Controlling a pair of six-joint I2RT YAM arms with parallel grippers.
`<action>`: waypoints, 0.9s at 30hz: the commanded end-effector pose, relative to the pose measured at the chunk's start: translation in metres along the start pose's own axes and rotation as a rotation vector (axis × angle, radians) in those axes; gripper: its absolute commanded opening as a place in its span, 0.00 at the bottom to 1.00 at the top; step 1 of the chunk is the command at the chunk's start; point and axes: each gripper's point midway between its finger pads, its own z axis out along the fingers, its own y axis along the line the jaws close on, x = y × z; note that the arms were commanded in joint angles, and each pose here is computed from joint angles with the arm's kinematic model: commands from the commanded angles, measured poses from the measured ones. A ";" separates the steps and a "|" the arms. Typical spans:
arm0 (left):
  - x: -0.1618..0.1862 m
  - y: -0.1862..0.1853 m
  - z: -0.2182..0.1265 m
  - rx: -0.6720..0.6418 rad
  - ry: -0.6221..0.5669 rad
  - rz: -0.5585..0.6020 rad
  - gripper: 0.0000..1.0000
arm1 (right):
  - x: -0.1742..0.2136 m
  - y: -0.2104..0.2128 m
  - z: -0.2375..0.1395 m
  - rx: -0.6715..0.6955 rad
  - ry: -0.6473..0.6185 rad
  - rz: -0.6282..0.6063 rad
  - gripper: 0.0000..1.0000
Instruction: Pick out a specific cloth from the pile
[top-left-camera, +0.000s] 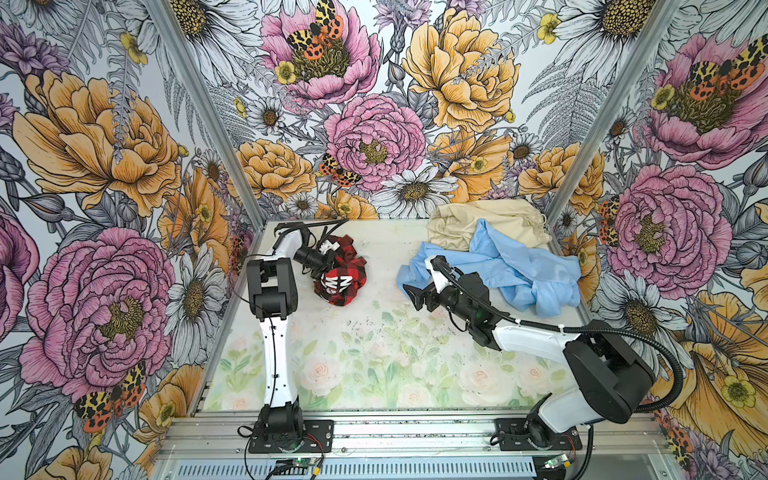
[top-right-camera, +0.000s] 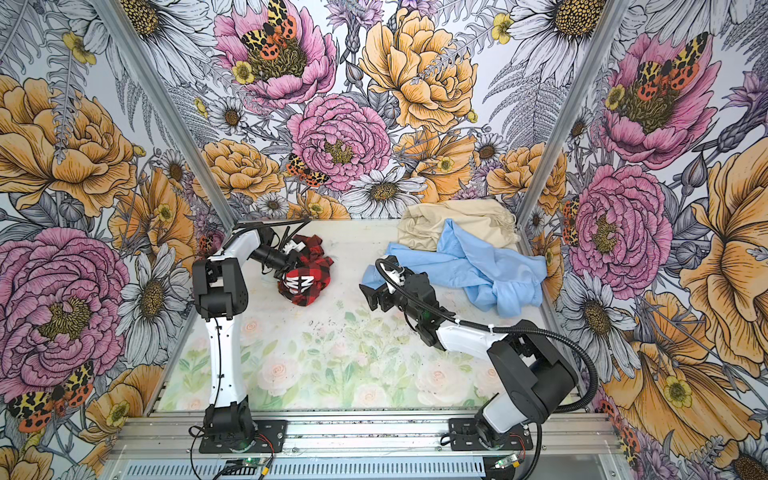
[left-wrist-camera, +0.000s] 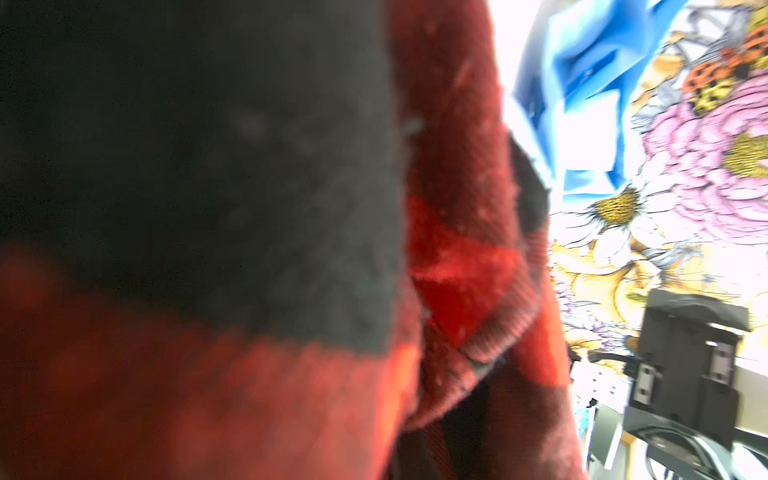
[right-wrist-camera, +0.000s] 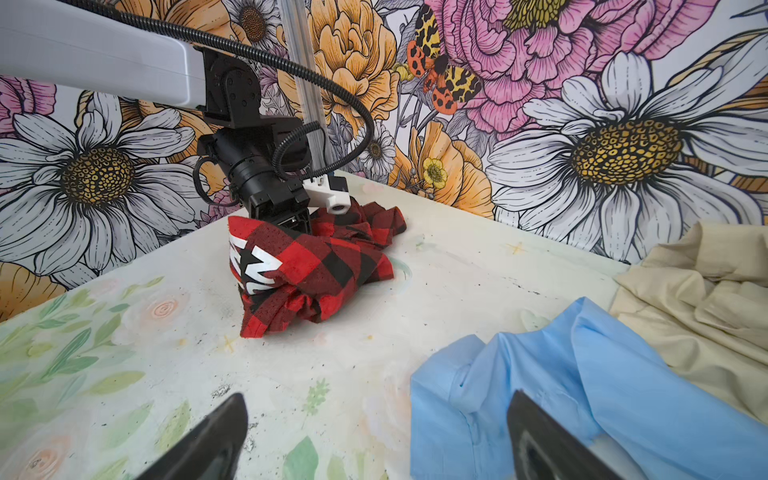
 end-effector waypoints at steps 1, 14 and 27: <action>-0.021 -0.018 -0.014 0.015 -0.074 0.045 0.09 | -0.005 0.002 -0.002 0.001 -0.022 -0.011 0.97; -0.055 0.039 -0.037 -0.415 -0.141 0.064 0.52 | -0.008 0.001 -0.003 0.009 -0.029 -0.010 0.97; -0.068 -0.018 -0.135 -0.837 -0.409 0.214 0.78 | -0.008 0.000 -0.003 0.013 -0.029 -0.007 0.97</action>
